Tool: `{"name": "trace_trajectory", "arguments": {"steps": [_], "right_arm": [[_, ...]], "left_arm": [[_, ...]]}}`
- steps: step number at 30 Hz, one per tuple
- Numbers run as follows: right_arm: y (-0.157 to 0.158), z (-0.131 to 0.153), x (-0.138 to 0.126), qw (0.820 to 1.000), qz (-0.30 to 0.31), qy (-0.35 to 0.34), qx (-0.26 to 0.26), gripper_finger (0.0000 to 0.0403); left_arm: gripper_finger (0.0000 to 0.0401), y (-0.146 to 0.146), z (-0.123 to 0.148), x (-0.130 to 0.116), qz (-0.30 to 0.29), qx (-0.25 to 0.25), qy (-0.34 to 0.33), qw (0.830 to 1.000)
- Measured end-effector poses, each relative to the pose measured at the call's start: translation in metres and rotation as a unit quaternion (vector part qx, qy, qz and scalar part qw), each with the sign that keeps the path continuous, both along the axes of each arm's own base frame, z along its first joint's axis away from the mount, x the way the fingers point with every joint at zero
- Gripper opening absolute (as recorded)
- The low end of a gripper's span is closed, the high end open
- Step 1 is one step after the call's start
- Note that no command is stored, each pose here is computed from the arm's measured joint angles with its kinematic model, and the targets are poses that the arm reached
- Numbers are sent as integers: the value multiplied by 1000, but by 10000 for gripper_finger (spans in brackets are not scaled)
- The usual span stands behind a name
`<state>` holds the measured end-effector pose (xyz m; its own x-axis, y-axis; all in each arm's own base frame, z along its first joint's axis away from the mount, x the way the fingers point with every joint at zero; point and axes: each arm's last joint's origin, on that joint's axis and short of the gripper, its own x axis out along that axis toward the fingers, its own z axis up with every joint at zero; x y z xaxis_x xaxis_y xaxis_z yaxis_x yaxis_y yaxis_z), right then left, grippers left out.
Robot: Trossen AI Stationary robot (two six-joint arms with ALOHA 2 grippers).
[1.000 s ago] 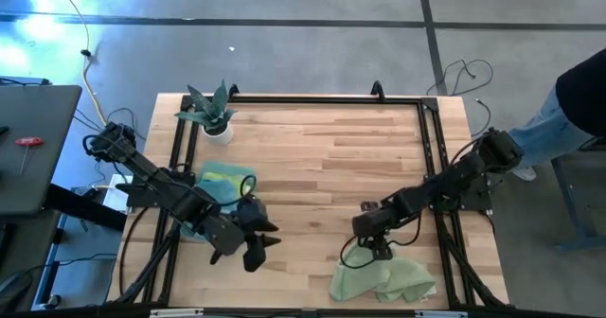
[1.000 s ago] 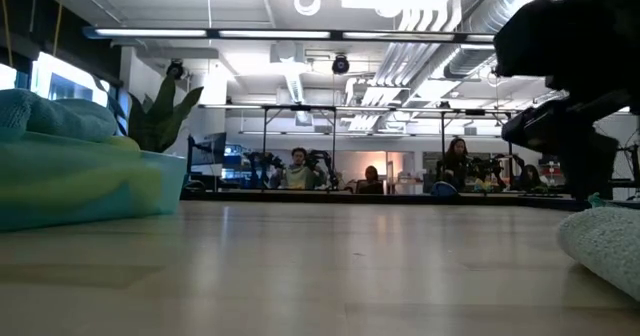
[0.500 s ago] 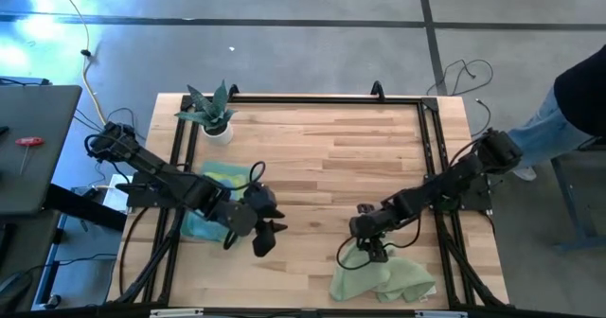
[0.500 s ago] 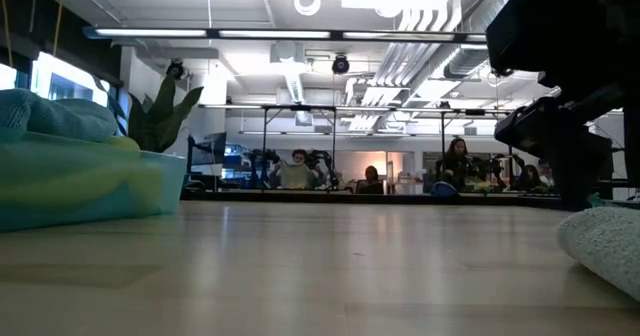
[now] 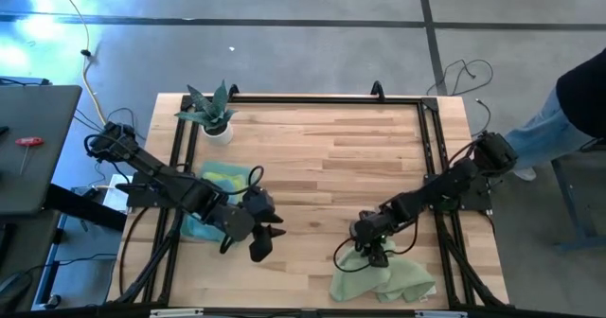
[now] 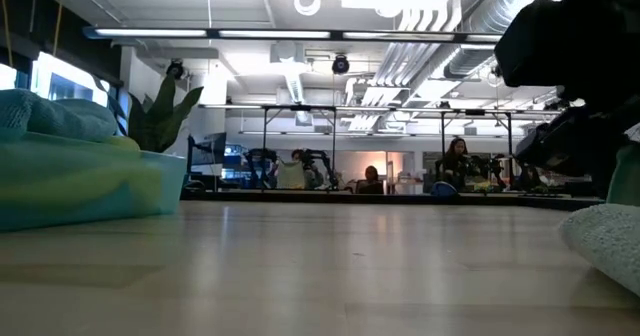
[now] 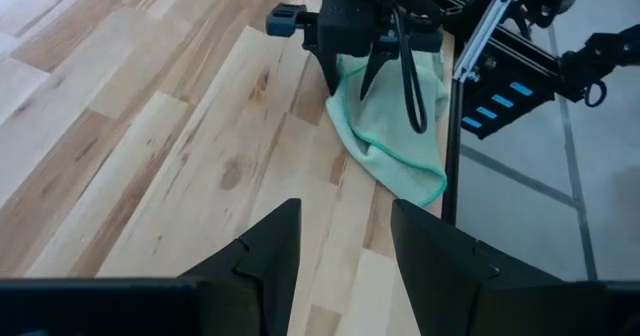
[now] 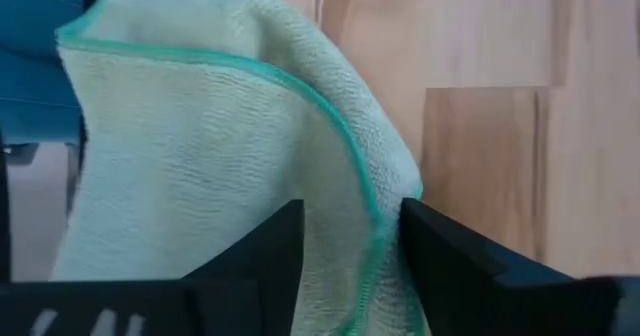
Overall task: Fold microfiber towels
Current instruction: Fold the green microfiber towel
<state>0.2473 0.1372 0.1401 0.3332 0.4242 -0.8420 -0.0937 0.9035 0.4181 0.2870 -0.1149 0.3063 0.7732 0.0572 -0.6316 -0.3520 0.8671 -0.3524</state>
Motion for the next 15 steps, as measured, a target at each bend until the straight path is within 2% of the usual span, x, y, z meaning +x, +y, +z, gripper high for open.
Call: {"name": "trace_trajectory", "arguments": {"steps": [5,15], "right_arm": [[10,1,-5,1000,-5,6,8,138],[11,0,-5,997,-56,-32,-51,135]], "left_arm": [[146,-2,0,-1,-1,-1,0,1000],[146,-1,0,-1,0,0,0,1000]]}}
